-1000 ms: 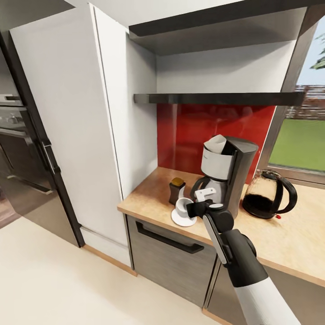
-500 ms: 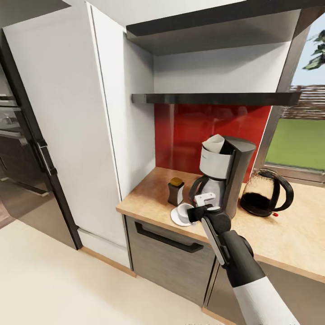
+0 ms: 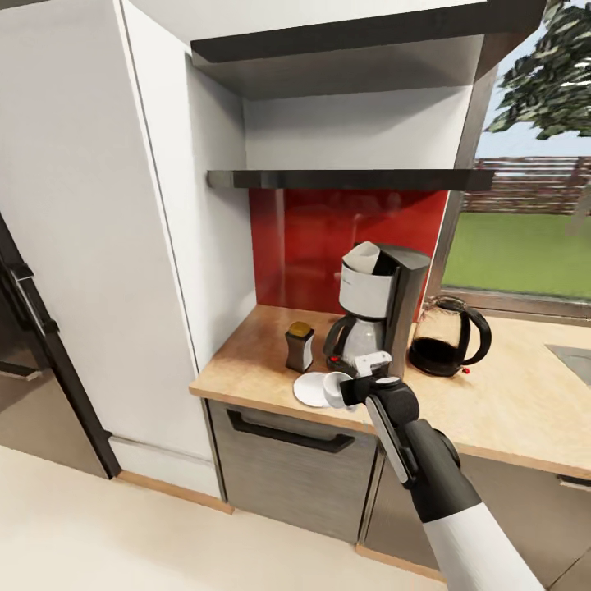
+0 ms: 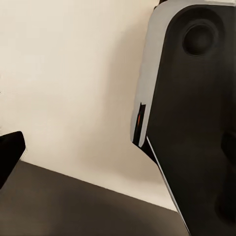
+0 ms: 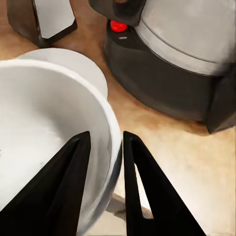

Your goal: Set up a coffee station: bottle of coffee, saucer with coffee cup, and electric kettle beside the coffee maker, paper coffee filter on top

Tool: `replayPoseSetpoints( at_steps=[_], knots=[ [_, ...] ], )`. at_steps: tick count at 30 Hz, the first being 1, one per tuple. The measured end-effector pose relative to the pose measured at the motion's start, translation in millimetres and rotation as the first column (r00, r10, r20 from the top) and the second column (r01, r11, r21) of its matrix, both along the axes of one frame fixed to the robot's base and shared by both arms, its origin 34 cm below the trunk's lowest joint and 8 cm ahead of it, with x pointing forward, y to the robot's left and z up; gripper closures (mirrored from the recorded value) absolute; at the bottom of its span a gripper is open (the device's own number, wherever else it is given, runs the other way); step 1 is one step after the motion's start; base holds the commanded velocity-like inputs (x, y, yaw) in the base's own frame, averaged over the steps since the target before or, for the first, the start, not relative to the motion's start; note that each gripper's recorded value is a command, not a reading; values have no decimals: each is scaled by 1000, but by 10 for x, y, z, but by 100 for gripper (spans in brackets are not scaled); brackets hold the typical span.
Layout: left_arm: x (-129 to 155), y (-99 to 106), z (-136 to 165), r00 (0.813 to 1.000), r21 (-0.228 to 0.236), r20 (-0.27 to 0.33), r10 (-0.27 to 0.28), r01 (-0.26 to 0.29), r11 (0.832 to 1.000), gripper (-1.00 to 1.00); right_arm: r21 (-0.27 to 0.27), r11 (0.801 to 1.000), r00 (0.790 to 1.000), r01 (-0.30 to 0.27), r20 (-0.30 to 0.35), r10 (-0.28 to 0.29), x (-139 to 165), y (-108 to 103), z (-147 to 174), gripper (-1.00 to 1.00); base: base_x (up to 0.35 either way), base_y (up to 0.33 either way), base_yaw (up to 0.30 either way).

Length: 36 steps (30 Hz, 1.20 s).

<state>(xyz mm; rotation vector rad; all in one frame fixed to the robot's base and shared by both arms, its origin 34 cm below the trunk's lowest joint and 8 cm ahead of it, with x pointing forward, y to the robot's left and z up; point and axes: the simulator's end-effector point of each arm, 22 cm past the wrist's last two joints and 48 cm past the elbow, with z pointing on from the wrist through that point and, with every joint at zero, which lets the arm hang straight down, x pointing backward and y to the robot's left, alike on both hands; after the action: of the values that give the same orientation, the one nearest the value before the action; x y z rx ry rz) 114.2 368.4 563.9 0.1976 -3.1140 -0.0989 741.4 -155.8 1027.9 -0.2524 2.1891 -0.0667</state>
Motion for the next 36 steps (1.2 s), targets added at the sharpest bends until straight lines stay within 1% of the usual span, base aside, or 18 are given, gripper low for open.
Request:
replayPoseSetpoints(
  at_steps=[4, 8, 13, 20, 23, 26, 36],
  knots=[
    [1, -4, 0, 1000, -1, 1, -1, 1, 1000, -100, 0, 1000, 1000, 0, -3, 0, -3, 0, -13, 100, 60, 24, -286],
    [-1, -11, -1, 1000, -1, 1, -1, 1, 1000, -100, -4, 1000, 1000, 0, -25, 0, -16, -4, -109, 100, 238, 141, -93],
    [-9, -18, -2, 1000, -3, -1, -1, 1, 1000, -100, -5, 1000, 999, 0, -33, 0, -18, -5, -140, 100, 210, 102, -15],
    [-13, -8, -1, 1000, -1, -3, 0, 0, 1000, -100, -5, 1000, 999, 0, -36, 0, -18, -4, -155, 100, 22, 9, -1],
    [-17, -8, 0, 1000, -1, -4, 0, 0, 1000, -100, -5, 1000, 999, -1, -37, 0, -20, 0, -161, 100, 87, 155, 0],
    [-22, -8, 0, 1000, -1, -4, 0, 0, 1000, -100, -7, 1000, 998, 0, -55, 0, -31, -2, -234, 100, 100, 154, 0],
    [-30, -8, 1, 1000, -1, -5, -1, 1, 1000, -100, -8, 1000, 998, -1, -59, 0, -35, -1, -256, 100, 46, 30, 0]
  ],
)
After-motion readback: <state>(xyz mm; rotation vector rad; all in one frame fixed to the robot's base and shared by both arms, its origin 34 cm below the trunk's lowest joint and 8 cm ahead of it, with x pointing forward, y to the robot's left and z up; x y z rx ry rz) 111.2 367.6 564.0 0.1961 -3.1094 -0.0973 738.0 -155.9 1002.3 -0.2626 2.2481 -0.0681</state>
